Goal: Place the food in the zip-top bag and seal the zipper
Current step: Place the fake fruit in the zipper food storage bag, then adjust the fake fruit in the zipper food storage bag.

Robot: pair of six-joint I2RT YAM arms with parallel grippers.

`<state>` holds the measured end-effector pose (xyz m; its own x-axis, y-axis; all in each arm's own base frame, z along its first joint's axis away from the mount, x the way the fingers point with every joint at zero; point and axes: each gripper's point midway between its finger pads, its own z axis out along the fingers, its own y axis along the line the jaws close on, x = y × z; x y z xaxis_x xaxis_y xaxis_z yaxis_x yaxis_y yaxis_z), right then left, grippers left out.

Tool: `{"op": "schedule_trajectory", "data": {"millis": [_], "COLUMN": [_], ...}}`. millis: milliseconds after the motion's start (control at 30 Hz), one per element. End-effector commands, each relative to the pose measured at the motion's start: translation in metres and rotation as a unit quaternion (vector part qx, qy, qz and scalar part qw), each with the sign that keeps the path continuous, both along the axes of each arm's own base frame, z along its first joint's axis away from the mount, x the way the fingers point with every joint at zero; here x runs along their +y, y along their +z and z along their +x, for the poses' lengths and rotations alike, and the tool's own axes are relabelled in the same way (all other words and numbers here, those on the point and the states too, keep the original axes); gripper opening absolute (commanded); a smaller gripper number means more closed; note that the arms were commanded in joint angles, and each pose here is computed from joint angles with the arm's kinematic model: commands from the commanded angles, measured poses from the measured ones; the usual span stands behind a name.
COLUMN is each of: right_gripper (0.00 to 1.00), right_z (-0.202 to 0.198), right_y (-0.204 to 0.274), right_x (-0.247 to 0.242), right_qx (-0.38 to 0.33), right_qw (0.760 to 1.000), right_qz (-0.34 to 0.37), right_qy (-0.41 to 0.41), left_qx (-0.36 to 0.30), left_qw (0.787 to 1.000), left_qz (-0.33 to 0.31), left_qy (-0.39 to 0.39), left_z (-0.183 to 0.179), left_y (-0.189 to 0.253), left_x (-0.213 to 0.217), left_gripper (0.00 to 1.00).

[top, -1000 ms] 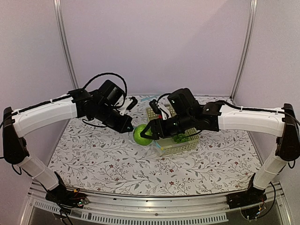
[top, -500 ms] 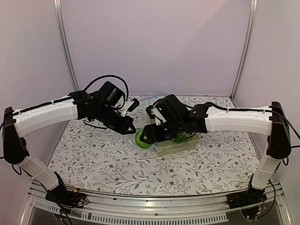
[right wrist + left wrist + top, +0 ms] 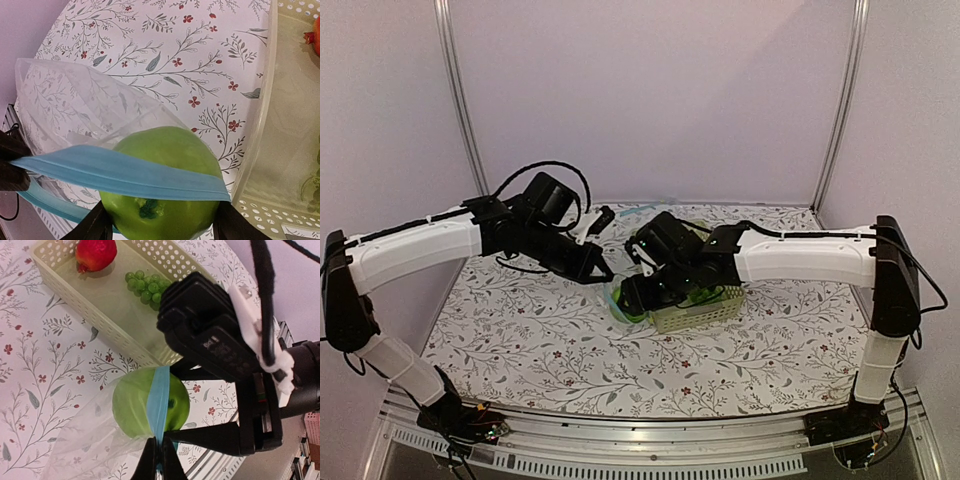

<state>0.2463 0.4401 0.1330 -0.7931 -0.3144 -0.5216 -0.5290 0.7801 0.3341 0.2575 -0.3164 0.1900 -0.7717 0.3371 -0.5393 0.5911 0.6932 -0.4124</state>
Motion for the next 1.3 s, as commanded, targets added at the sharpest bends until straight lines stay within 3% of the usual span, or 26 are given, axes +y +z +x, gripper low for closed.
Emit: {"op": "schedule_trajectory", "data": {"millis": [0,100,267,600,700,867,1267], "right_gripper": [0.58,0.69,0.78,0.83,0.79,0.61,0.49], "right_z": [0.002,0.003,0.0,-0.016,-0.02,-0.015,0.016], "right_y": [-0.014,-0.006,0.017,0.055,0.051,0.022,-0.007], "right_x": [-0.007,-0.006,-0.007,-0.011,-0.019,-0.029,-0.026], "right_qx": [-0.001,-0.005,-0.017,-0.019,-0.018,0.007,0.008], "right_qw": [0.999,0.999,1.0,0.999,0.998,0.999,1.0], "right_qz": [-0.039,-0.031,-0.01,0.041,0.043,0.031,-0.002], "right_qy": [-0.008,-0.008,0.0,0.026,0.03,0.013,-0.008], "left_qx": [-0.004,0.002,0.016,0.026,0.028,0.031,0.035], "left_qw": [0.999,0.999,0.999,0.998,0.998,0.998,0.998], "left_qz": [-0.047,-0.043,-0.038,-0.029,-0.029,-0.033,-0.035], "left_qy": [0.002,0.012,0.032,0.047,0.046,0.037,0.035], "left_z": [0.003,0.006,0.012,0.022,0.025,0.026,0.025], "left_y": [0.018,0.013,0.002,-0.013,-0.015,-0.016,-0.016], "left_x": [-0.001,0.004,0.014,0.028,0.031,0.032,0.033], "left_gripper": [0.0,0.0,0.0,0.0,0.0,0.0,0.0]}}
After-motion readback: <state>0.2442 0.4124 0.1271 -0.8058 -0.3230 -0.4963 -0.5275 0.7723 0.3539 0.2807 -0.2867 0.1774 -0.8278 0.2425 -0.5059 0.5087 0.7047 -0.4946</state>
